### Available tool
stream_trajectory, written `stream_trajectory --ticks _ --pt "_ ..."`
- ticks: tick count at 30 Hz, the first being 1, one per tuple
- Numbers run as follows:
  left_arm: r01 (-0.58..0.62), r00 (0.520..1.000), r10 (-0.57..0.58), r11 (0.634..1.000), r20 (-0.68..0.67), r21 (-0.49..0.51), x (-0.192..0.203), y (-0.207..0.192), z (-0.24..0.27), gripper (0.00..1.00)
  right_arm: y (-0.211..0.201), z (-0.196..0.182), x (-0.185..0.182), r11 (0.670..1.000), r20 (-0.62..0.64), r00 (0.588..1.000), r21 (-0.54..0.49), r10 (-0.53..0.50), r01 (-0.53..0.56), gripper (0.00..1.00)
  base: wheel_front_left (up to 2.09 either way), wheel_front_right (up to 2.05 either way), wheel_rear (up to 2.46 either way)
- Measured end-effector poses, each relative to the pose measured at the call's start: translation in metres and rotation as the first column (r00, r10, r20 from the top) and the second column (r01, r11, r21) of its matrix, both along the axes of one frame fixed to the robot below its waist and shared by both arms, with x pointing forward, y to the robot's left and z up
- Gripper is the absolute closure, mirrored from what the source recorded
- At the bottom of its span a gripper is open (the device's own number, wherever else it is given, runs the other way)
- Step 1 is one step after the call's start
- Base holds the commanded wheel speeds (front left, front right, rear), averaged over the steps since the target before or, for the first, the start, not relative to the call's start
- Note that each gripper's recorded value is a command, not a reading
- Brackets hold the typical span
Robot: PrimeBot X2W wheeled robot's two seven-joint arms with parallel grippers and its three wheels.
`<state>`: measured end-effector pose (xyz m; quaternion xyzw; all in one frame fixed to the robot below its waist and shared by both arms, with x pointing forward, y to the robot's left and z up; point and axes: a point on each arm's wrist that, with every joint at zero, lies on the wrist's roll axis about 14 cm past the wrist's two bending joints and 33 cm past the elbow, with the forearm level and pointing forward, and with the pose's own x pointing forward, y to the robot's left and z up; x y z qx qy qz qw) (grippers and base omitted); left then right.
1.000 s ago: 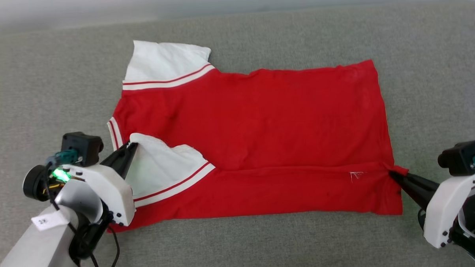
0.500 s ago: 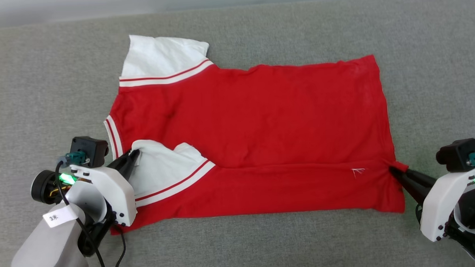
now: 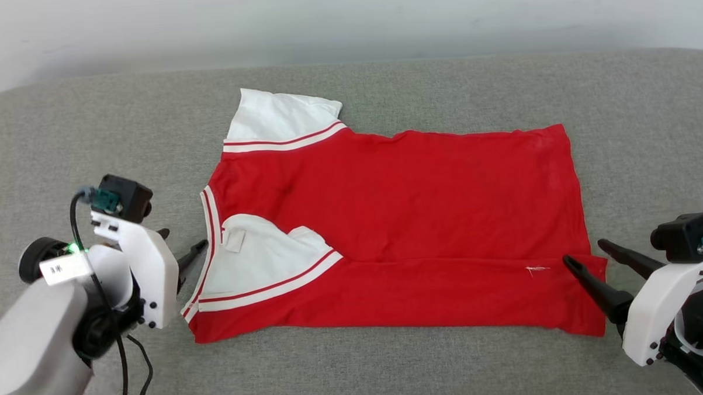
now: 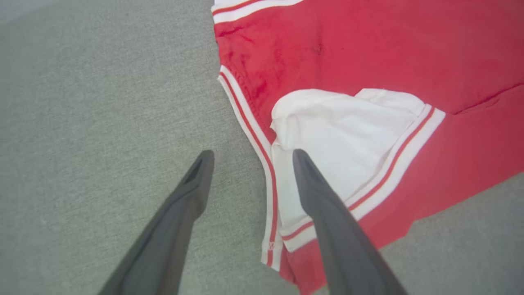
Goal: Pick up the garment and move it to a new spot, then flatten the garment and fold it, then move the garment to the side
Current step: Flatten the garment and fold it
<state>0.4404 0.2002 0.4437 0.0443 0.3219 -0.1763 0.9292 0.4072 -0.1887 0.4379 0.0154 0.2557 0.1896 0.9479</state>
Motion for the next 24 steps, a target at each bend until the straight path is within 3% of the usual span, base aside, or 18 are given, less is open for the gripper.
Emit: stream_trajectory --ticks 12,24 --pt "0.107 0.949 -0.082 0.992 -0.305 0.064 -0.032 -0.005 -0.011 0.00 0.007 -0.003 -0.004 1.000 -0.015 1.000 0.008 0.006 -0.006 0.00 0.00 0.00 0.00" --pt "0.149 0.847 -0.080 0.985 -0.526 0.090 -0.060 -0.004 -0.072 0.00 -0.002 -0.013 0.000 1.000 -0.040 0.999 -0.001 -0.017 0.017 0.00 0.00 0.00 0.00"
